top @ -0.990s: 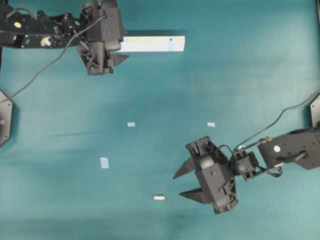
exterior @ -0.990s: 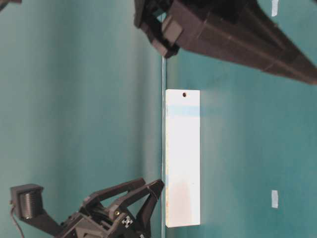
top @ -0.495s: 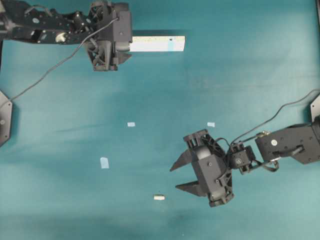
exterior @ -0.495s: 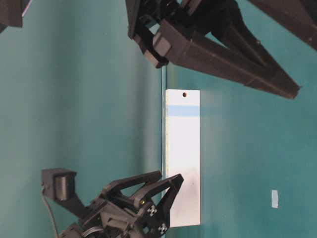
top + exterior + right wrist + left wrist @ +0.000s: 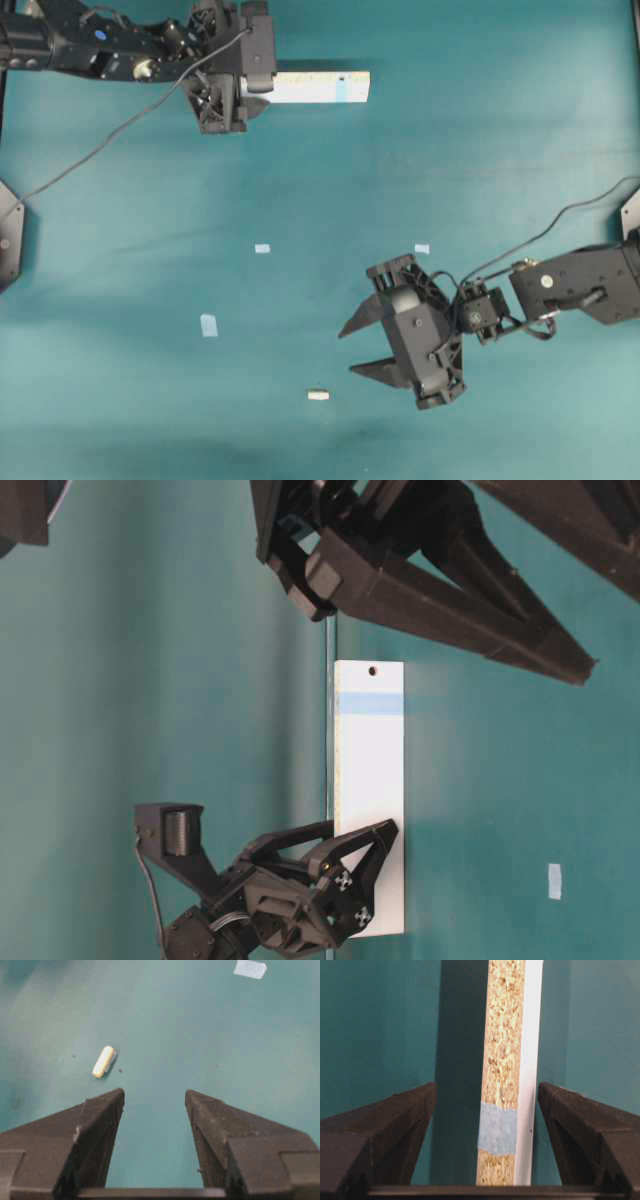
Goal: Move the wooden board into place and insert the rod into its hole.
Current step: 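Drag the held board down toward the table center with the left gripper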
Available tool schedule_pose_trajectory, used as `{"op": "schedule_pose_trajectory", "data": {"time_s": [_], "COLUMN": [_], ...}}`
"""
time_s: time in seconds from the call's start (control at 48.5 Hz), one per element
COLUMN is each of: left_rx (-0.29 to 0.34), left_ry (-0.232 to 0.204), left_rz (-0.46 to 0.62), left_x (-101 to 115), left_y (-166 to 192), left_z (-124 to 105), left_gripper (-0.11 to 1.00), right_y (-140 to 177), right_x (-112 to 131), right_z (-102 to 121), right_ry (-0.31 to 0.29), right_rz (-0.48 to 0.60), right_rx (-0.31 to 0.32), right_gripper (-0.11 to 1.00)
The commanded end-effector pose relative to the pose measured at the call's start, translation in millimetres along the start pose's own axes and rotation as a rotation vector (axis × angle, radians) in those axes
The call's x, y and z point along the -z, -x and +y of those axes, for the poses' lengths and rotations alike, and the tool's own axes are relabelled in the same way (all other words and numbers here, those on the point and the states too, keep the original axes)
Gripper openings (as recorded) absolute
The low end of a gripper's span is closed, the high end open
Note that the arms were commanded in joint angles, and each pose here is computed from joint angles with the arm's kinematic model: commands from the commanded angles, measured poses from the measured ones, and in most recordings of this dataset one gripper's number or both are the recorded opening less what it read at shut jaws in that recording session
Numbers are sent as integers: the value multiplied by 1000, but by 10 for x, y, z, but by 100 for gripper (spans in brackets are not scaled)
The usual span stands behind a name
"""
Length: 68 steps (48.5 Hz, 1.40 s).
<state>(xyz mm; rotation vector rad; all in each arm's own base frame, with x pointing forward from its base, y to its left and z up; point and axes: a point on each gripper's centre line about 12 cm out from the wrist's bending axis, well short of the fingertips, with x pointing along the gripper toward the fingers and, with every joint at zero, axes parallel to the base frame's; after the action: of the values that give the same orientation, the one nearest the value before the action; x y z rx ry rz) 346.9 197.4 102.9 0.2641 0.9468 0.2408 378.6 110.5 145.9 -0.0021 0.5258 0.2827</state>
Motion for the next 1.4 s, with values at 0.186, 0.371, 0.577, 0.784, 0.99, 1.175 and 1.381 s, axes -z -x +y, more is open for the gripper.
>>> {"op": "schedule_pose_trajectory", "data": {"time_s": [0.186,0.371,0.577,0.784,0.99,1.175,1.381], "left_rx": [-11,-5,-1,8,-1,-26,15], "left_ry": [14,17,11,-4,-6,40,159], "left_rz": [-13,-1,-1,-13,-31,-92,-127], "left_x": [-42,-1,-2,-48,-97,-274,-474], "left_y": [-32,-42,-39,-30,20,240,520], "left_z": [47,30,2,-71,-56,11,-134], "left_gripper": [82,81,44,21,21,21,21], "right_y": [17,-22,-23,-22,-22,-27,-23], "right_x": [-73,-53,-60,-54,-54,-42,-46], "right_z": [-6,-9,-14,-21,-21,-23,-23], "right_ry": [-1,-1,-2,-3,-3,-3,-3], "right_rz": [-23,-15,-17,-16,-16,-5,-5], "right_rx": [0,1,2,3,3,5,5], "right_gripper": [62,62,62,62,62,62,62]}}
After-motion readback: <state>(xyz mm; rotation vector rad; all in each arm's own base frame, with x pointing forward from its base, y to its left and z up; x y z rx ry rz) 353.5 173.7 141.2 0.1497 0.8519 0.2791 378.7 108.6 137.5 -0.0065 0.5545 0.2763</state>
